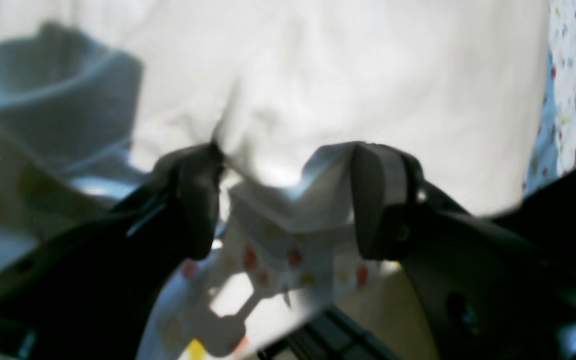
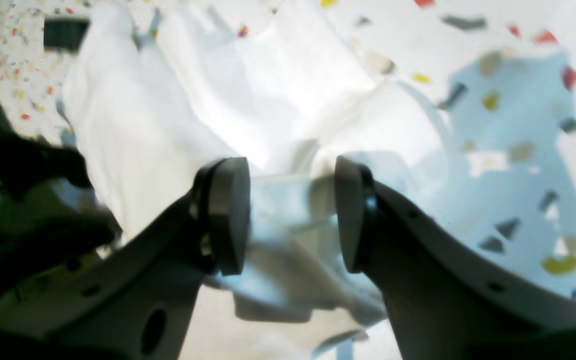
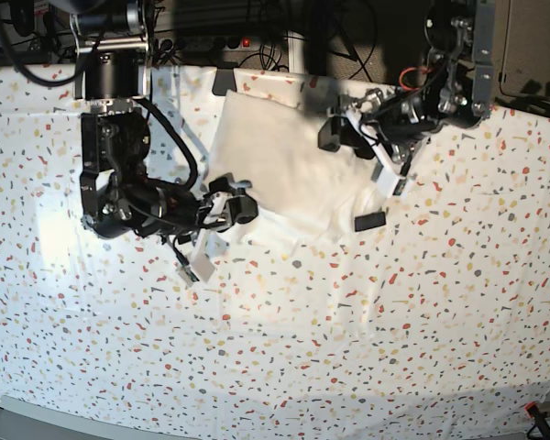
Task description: Fold the T-shirt properly
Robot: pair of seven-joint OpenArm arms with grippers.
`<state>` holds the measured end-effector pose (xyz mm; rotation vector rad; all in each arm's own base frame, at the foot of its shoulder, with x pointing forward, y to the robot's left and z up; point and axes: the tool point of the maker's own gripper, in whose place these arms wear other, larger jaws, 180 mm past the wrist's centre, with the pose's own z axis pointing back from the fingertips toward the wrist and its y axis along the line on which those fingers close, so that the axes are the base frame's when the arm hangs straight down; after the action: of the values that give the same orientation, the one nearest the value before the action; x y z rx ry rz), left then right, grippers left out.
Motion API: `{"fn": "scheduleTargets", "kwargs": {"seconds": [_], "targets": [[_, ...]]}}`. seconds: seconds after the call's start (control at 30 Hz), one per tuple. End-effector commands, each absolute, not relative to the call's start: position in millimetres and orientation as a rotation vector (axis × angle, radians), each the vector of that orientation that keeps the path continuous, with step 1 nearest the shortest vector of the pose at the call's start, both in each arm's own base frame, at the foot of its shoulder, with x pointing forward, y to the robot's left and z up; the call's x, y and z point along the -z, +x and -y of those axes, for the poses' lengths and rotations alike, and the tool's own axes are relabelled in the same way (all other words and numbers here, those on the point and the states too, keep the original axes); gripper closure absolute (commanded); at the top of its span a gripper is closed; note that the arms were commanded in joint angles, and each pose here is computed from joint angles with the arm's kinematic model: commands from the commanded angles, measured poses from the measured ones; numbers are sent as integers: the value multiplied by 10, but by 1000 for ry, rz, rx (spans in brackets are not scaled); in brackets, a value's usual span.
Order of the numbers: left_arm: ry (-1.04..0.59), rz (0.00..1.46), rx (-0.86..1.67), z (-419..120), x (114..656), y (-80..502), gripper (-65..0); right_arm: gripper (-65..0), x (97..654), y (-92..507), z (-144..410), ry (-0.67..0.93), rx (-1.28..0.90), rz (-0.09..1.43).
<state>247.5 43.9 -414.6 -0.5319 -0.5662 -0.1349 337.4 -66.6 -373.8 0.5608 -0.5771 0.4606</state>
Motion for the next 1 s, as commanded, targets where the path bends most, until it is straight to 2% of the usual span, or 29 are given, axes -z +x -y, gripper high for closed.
{"fn": "scheduleTargets", "kwargs": {"seconds": [0.0,0.33,0.7,0.97], "targets": [[-479,563,140,-526,4177,2535,-397,-284,3625,3447,681,563,-474,609],[-451,547,110,-617,4387,2828,-397,-284,3721,3328,953,521,-470,543],[-467,654,130,-560,4033,3314,-397,-284,3681,3023,974,716,-364,489],[-579,686,206,-78,3893,3300,-397,-284,3790,2718,791,815,-356,423]]}}
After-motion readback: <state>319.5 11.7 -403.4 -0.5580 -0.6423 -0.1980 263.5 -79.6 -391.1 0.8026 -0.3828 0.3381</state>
